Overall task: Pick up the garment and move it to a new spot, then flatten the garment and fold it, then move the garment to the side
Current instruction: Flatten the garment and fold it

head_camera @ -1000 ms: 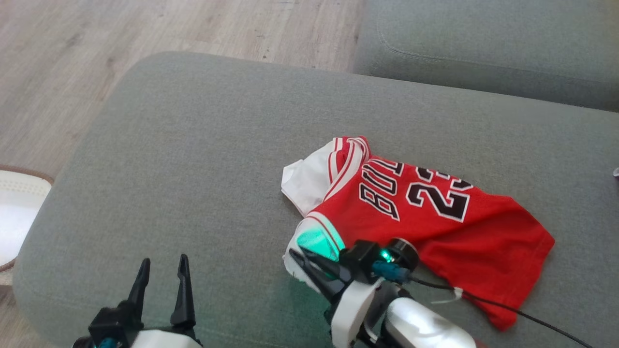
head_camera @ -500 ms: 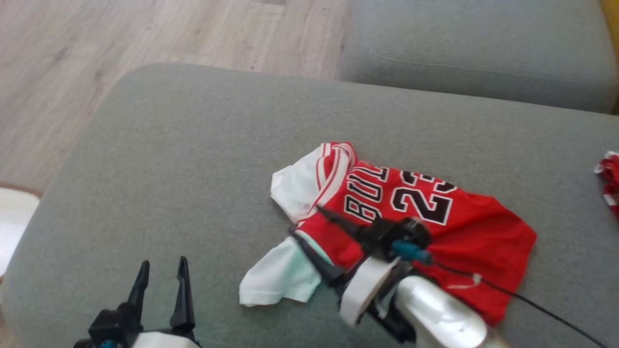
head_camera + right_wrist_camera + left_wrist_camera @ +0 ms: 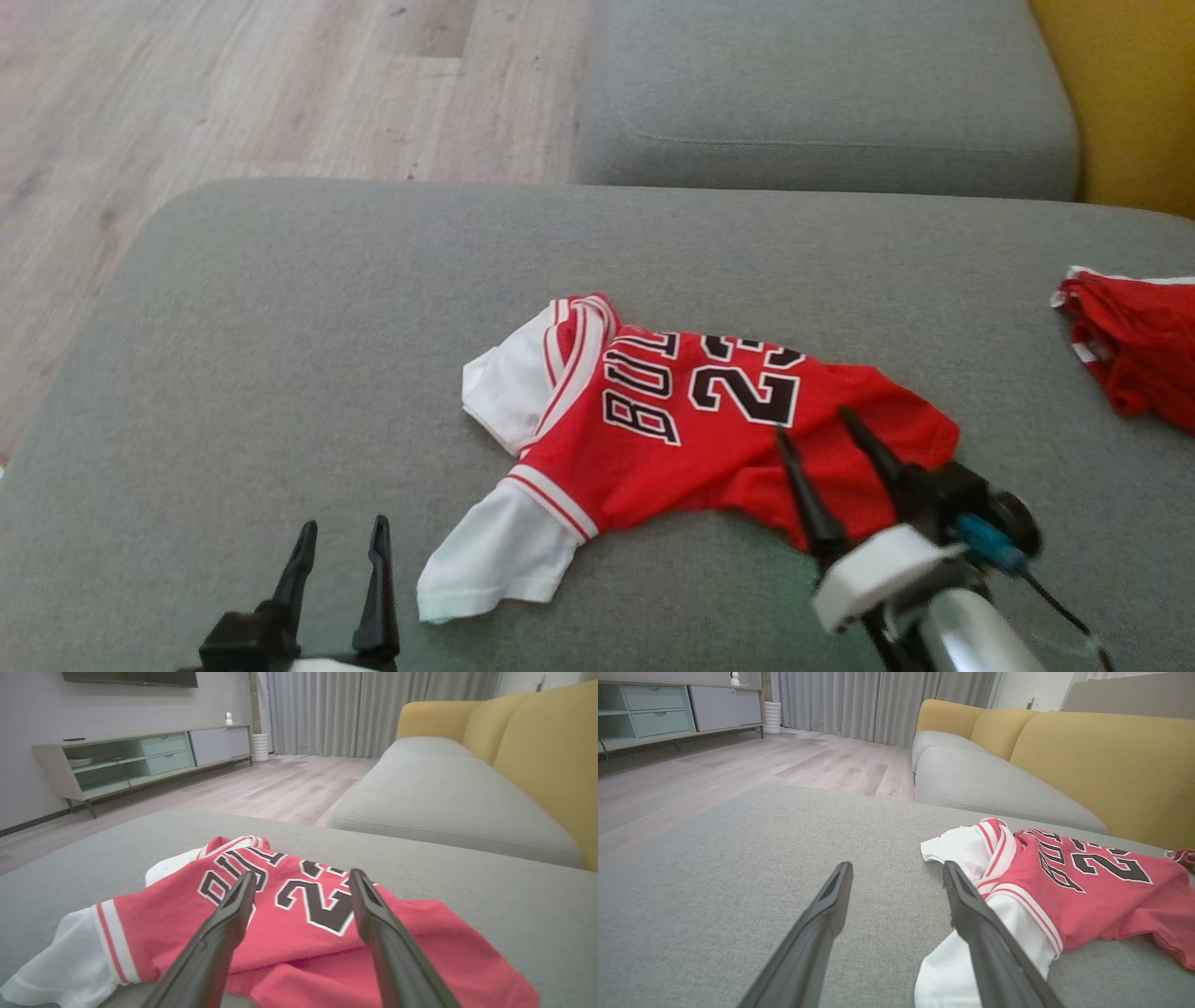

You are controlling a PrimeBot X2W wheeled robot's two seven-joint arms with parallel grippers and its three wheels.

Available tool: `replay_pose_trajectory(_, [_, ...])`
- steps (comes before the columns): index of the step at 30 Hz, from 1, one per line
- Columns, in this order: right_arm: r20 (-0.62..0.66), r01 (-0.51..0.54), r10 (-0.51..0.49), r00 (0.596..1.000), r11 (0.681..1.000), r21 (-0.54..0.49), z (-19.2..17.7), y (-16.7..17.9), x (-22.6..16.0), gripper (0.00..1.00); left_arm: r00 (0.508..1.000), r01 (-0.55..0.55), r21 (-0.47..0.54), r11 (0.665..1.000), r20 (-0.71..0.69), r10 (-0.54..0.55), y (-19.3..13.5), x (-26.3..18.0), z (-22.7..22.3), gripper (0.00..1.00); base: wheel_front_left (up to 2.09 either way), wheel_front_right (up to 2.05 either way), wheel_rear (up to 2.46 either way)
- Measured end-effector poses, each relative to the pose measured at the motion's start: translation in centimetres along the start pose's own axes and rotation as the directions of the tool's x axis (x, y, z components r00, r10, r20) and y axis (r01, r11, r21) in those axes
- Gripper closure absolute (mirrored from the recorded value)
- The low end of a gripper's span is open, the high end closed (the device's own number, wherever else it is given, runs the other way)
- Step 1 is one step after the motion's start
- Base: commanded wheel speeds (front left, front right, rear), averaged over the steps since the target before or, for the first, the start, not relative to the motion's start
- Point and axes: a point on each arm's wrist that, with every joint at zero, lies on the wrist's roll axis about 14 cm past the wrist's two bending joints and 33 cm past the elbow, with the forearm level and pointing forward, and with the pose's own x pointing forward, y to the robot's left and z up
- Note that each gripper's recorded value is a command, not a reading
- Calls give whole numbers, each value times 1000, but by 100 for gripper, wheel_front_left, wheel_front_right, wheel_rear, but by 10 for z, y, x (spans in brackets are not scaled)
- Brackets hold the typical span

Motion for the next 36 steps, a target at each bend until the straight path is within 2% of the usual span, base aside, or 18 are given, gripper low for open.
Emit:
replay_pose_trajectory(5, [15,140,-140,990,990,15,-3,-35,-29,0,999,35,-2,999,-8,-35,-11,3,-3,0,0,0,0])
replay_pose_trajectory(13, [38,250,-253,967,965,77,-2,-54,-65,0,997,76,-2,997,-14,-76,-24,2,-6,0,0,0,0])
replay_pose_trajectory(36, [54,270,-275,960,959,87,6,-59,-72,0,997,78,-5,997,-5,-79,-23,-1,-5,0,0,0,0])
